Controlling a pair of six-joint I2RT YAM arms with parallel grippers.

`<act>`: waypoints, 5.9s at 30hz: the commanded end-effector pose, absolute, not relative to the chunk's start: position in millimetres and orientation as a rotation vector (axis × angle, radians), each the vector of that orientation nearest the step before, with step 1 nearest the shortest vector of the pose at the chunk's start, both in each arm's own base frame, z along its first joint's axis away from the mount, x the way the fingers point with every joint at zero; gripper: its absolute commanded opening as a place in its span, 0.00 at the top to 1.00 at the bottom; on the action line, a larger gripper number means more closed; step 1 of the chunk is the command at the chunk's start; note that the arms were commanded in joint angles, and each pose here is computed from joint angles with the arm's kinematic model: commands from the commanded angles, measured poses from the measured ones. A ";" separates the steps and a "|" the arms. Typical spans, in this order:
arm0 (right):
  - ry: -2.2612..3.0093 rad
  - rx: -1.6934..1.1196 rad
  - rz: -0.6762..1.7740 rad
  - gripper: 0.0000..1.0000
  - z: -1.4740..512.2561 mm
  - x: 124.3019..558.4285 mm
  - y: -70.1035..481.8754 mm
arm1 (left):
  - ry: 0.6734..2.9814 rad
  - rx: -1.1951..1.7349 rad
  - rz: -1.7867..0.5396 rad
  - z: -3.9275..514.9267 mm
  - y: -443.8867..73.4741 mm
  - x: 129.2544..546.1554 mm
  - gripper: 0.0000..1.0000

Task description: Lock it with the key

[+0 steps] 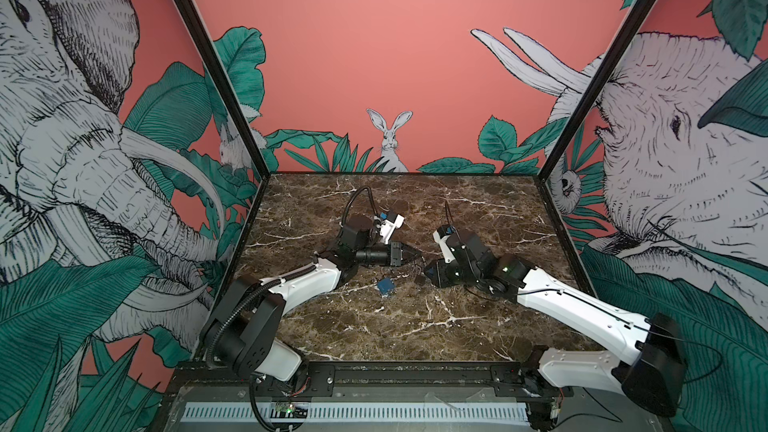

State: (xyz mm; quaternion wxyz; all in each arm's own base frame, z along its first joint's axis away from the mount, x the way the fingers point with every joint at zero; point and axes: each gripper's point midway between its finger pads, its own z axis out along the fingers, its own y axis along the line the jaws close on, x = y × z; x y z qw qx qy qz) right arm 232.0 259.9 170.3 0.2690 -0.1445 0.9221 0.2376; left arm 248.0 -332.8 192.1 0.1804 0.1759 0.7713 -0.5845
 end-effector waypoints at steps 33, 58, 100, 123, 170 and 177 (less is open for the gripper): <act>2.391 -0.330 0.684 0.82 196.0 244.7 259.4 | 2.145 0.555 -1.698 198.9 -341.9 242.8 0.94; 2.169 -0.391 0.866 0.37 219.9 225.4 248.1 | 1.988 0.327 -1.744 237.9 -346.7 270.5 1.00; 2.083 -0.425 0.593 0.72 216.8 276.5 252.1 | 1.932 0.378 -1.736 273.9 -351.2 259.8 1.00; 2.117 -0.555 0.855 1.00 239.5 243.4 261.3 | 1.972 0.459 -1.628 268.3 -346.8 256.2 0.87; 2.089 -0.771 1.555 1.00 273.6 187.8 267.8 | 1.908 0.785 -1.725 288.9 -322.6 206.1 0.77; 2.078 -0.777 1.564 1.00 279.4 187.8 267.6 | 1.927 0.780 -1.721 283.2 -323.0 207.0 0.74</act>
